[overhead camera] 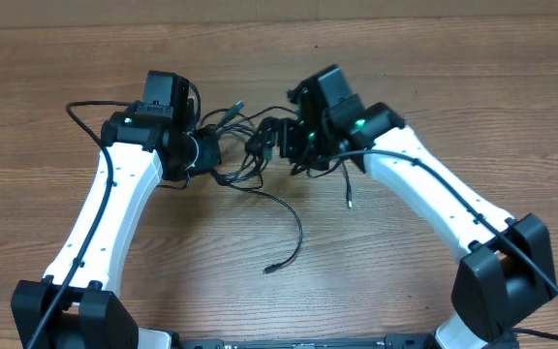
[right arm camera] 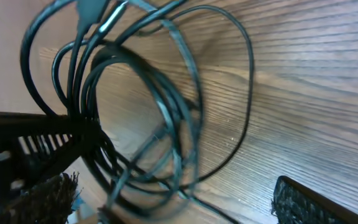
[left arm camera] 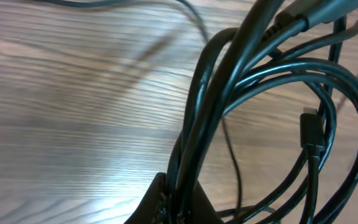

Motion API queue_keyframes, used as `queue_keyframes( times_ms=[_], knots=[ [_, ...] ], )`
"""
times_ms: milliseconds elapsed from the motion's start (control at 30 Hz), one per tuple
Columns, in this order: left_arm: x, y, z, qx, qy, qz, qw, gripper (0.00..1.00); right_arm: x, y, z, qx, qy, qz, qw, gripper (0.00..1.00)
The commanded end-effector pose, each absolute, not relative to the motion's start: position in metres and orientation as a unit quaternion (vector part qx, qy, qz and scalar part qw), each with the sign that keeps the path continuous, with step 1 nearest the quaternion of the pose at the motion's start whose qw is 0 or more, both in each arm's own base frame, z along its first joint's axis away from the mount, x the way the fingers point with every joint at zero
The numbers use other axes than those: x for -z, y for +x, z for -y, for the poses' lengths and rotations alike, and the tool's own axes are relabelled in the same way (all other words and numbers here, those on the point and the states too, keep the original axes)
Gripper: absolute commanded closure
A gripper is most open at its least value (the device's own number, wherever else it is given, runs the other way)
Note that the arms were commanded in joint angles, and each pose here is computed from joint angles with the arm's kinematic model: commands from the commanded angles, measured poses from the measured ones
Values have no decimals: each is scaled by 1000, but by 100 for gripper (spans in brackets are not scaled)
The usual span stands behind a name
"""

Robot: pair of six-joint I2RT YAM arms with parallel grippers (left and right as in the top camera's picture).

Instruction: Untangle cables

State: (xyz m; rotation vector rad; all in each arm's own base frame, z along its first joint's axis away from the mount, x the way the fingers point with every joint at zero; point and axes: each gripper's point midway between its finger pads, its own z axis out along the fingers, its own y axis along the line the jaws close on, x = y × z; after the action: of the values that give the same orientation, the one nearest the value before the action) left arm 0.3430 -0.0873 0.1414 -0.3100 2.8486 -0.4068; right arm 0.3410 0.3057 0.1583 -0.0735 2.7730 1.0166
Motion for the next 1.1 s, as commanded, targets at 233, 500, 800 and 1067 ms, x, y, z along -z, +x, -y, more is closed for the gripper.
queue_keyframes(
  times_ms=[233, 500, 800, 1067],
  knots=[
    [-172, 341, 130, 258, 5, -957, 133, 96, -136, 360, -289, -239, -7, -957, 163, 30],
    [-188, 345, 135, 271, 28, -950, 153, 96, -131, 365, -285, -223, -2, -960, 171, 61],
    [-185, 344, 131, 259, 24, -954, 151, 94, -135, 370, -284, -228, 1, -957, 179, 96],
    [-184, 345, 130, 261, -18, -955, 142, 24, -138, 382, -269, -255, 24, -952, 167, 96]
  ],
)
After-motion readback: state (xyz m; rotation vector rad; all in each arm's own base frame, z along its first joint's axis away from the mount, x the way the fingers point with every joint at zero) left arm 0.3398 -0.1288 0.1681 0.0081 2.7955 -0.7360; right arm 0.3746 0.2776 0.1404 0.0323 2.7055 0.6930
